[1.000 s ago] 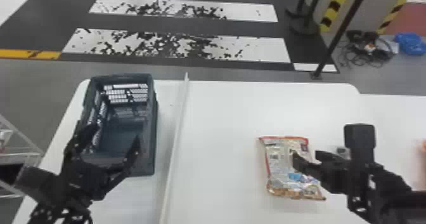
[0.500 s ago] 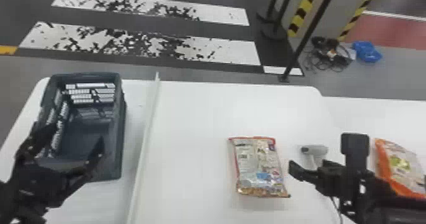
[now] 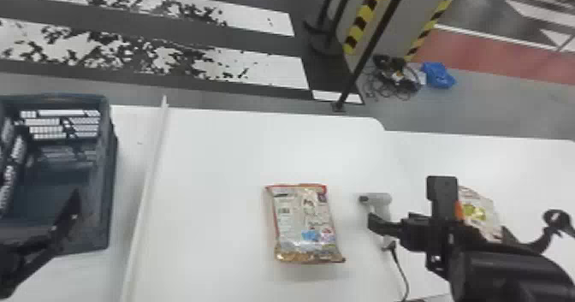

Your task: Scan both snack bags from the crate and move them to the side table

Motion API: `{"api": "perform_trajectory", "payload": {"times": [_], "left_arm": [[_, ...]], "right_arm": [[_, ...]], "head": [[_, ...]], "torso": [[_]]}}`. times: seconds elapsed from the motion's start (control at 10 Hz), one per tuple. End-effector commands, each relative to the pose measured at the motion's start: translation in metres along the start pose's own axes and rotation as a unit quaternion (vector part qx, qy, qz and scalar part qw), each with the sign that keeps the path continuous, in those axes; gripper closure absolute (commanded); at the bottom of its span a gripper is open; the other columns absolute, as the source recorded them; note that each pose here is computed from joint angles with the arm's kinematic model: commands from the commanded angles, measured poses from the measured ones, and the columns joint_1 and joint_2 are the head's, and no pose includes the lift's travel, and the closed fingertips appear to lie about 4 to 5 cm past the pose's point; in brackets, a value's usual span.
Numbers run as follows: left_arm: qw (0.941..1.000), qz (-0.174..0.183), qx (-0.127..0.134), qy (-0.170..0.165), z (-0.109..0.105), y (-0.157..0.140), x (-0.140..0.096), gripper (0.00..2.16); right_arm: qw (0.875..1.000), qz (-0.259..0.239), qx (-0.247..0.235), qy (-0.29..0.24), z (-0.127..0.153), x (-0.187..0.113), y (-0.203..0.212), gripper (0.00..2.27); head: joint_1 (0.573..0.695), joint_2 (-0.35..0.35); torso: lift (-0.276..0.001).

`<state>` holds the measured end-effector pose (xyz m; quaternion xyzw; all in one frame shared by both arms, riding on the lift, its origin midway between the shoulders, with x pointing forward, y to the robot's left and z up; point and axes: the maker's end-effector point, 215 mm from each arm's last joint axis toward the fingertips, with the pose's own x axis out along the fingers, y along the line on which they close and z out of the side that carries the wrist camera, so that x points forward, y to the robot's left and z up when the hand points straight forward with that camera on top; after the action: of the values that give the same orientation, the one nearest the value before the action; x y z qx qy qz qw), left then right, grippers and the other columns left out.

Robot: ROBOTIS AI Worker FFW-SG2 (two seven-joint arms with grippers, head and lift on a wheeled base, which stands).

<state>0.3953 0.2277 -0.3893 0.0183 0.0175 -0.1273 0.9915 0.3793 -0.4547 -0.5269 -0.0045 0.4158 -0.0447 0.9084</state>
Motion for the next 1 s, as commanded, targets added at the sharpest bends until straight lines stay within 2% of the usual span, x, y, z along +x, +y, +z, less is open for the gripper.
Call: {"api": "perform_trajectory", "payload": {"times": [0.0,0.3,0.5,0.7,0.8,0.9], "left_arm": [[1.0,0.0,-0.001,0.002,-0.003,-0.001,-0.001,0.07],[1.0,0.0,-0.001,0.003,-0.004,-0.001,0.0,0.07],[1.0,0.0,-0.003,0.006,-0.009,-0.003,0.003,0.07],[1.0,-0.001,-0.004,0.007,-0.01,-0.004,0.002,0.07],[1.0,0.0,-0.004,0.007,-0.01,-0.003,0.001,0.07],[1.0,0.0,-0.004,0.008,-0.011,-0.004,0.001,0.07]], "right_arm": [[1.0,0.002,0.006,0.013,-0.001,0.013,-0.012,0.01],[0.999,0.007,0.011,0.037,-0.013,0.031,-0.023,0.01],[0.999,0.008,-0.003,0.052,-0.018,0.049,-0.025,0.01],[0.998,0.004,-0.018,0.058,-0.011,0.064,-0.03,0.02],[0.997,0.01,-0.024,0.066,-0.011,0.067,-0.029,0.16],[0.997,0.012,-0.029,0.074,-0.013,0.071,-0.028,0.44]], "head": [[0.695,-0.32],[0.695,-0.343],[0.695,-0.35],[0.695,-0.35],[0.695,-0.35],[0.695,-0.35]], "torso": [[-0.029],[-0.029],[-0.029],[-0.029],[-0.029],[-0.029]]}}
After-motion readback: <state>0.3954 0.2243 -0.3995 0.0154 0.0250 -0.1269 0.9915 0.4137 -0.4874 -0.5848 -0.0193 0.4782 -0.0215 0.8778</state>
